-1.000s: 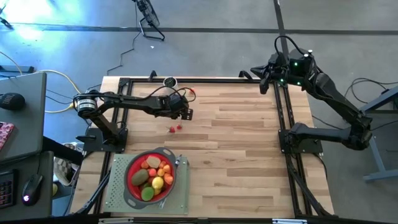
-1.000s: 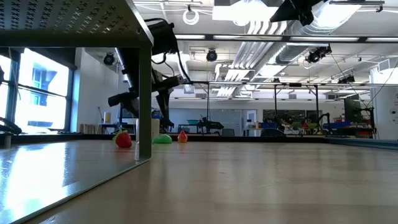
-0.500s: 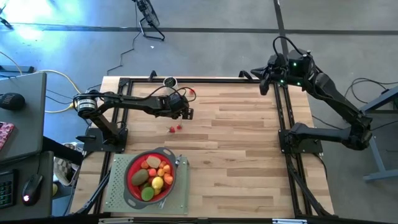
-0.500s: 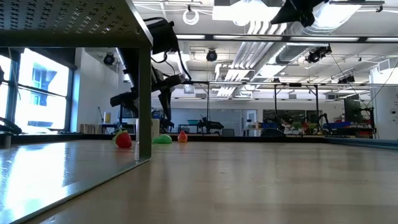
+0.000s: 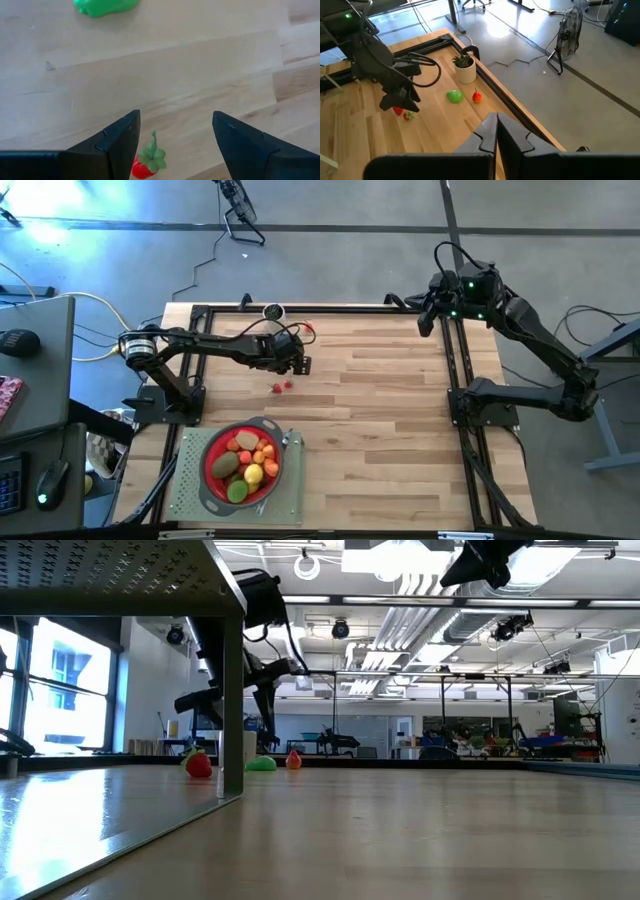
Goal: Pick & Place Fruit
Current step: Put the strawberry into the red strainer bowl on the shelf
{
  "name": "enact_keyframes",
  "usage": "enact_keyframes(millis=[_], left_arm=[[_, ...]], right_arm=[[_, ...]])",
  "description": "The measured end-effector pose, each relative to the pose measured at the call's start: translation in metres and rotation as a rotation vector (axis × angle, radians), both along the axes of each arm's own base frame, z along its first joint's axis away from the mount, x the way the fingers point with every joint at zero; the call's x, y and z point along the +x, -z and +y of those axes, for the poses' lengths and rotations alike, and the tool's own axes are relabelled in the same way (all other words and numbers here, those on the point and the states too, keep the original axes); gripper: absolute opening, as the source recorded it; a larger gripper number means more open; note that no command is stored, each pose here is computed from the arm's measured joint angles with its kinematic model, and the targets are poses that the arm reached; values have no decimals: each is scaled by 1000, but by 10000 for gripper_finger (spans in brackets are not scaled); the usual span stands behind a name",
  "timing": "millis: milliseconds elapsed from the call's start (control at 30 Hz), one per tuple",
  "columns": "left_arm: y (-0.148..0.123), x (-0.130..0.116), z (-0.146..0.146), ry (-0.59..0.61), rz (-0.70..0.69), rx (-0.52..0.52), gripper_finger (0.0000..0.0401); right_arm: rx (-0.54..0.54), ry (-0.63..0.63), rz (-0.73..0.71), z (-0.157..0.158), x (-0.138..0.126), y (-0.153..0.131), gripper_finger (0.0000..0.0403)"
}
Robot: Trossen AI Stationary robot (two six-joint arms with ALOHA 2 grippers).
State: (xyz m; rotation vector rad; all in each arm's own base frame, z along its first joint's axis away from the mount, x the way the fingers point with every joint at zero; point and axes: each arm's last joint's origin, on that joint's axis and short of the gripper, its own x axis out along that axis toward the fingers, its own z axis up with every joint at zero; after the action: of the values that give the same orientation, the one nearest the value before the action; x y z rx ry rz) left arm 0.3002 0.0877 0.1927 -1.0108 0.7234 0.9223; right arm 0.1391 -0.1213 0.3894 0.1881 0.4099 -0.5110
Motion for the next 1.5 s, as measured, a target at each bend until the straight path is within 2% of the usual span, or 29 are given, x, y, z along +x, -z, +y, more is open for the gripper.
enact_keyframes(millis=[400,833,1200,1500], left_arm=[[33,12,-9,72,75,-121,244],[35,13,-10,46,81,-114,241],[36,12,-12,42,82,-165,175],[36,12,-12,41,81,-166,129]], right_arm=[[-1,-1,2,0,0,0,4],[-8,-1,-4,-1,1,-1,3],[-9,-1,-5,-1,1,-1,5],[-9,-1,-5,-1,1,-1,5]])
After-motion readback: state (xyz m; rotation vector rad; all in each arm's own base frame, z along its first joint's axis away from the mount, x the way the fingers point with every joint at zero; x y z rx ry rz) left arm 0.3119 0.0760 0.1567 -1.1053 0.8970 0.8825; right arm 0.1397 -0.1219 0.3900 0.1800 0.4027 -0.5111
